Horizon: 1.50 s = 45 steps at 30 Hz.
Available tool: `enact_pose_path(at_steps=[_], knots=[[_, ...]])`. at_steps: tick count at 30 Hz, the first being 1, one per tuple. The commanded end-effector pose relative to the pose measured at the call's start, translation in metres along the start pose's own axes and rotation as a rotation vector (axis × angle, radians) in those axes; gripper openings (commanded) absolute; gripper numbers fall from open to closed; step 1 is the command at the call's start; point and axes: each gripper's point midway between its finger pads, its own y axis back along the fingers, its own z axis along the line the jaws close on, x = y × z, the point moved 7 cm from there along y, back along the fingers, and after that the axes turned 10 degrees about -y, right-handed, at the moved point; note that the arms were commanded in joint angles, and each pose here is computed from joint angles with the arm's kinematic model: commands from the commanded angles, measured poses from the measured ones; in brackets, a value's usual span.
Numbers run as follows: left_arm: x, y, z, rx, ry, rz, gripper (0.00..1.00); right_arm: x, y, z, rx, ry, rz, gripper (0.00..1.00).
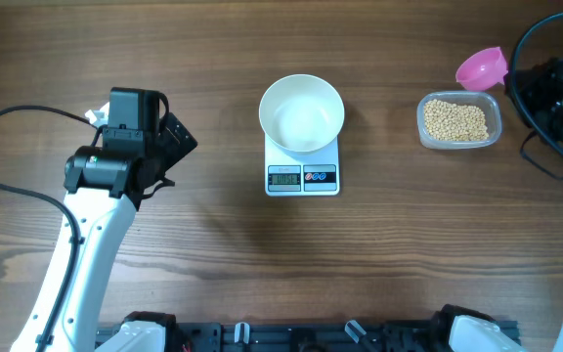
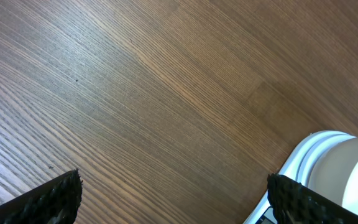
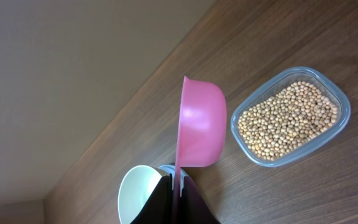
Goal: Scoop item into bowl and weigh 150g on scale
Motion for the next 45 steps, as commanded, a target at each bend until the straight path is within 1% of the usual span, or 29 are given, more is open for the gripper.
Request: enact_pose_path(at_steps=[1,45], knots=[[-0.0018,-0.0011,0.0028,-0.019,0.0,-0.007,1.0,-0.0003,0.0008,0.0001,0.005,-0.003,-0.011,0.04],[-0.0018,-0.0011,0.0028,-0.019,0.0,-0.007,1.0,0.0,0.0008,0.001,-0.003,0.018,-0.007,0.04]])
